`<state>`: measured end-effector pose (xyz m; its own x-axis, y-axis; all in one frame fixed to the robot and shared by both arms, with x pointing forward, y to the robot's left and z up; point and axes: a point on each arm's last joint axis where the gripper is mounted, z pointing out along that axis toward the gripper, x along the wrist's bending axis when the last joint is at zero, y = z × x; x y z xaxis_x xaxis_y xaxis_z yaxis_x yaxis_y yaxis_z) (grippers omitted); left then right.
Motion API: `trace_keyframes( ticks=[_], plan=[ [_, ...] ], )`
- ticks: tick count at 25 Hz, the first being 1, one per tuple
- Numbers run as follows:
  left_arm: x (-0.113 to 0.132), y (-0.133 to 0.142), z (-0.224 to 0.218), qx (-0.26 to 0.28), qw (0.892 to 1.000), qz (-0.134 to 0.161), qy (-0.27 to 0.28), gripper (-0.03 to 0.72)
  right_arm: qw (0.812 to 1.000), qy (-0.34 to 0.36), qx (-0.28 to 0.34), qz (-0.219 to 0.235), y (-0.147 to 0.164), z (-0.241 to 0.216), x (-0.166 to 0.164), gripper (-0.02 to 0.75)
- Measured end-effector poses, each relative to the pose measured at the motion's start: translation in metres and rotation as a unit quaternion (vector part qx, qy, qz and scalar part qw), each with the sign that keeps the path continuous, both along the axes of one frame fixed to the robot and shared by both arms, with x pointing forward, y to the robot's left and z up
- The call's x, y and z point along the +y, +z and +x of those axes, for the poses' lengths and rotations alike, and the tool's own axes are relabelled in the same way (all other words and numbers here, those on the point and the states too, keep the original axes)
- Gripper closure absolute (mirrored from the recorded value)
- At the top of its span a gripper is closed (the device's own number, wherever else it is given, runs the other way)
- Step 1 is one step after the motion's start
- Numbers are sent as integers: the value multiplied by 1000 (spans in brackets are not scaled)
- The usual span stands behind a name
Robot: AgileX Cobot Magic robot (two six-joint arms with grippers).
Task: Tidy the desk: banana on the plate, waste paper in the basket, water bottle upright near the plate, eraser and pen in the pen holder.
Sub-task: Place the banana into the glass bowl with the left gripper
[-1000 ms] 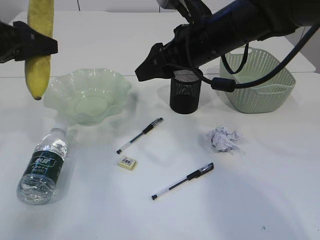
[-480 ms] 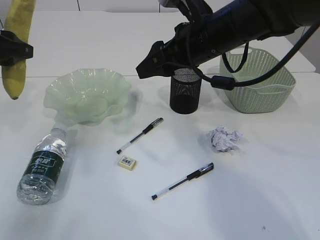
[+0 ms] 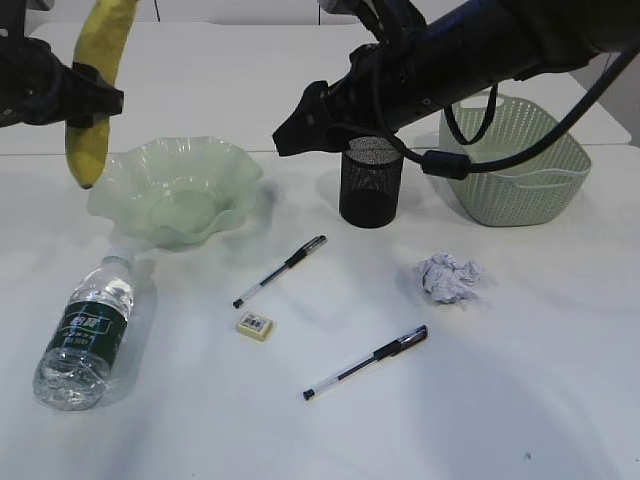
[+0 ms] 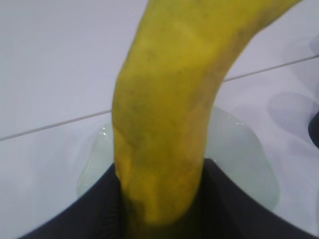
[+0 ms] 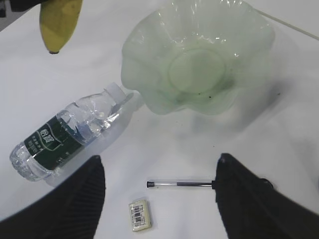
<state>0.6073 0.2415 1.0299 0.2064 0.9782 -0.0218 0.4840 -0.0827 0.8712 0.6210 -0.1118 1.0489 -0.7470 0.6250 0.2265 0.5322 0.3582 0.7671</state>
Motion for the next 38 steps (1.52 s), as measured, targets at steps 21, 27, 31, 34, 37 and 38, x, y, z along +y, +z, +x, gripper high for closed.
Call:
trace_keyframes(
  ticks=[21, 27, 31, 34, 37, 38],
  plan=[
    [-24, -36, 76, 20, 998, -22, -48, 392, 1000, -14, -13, -1, 1, 3, -1, 225],
    [-26, -72, 83, 59, 997, -21, -51, 392, 999, -25, -22, -1, 2, 5, -2, 225],
    [-27, -88, 85, 77, 995, -22, -52, 392, 999, -28, -24, -2, 2, 6, -2, 224],
    [-27, -94, 85, 84, 995, -21, -51, 392, 999, -29, -25, -2, 2, 6, -2, 224],
    [-27, -103, 86, 93, 994, -20, -51, 392, 999, -29, -25, -2, 2, 6, -2, 224],
    [-27, -105, 86, 95, 994, -20, -51, 392, 999, -29, -25, -2, 2, 6, -2, 224]
  ],
)
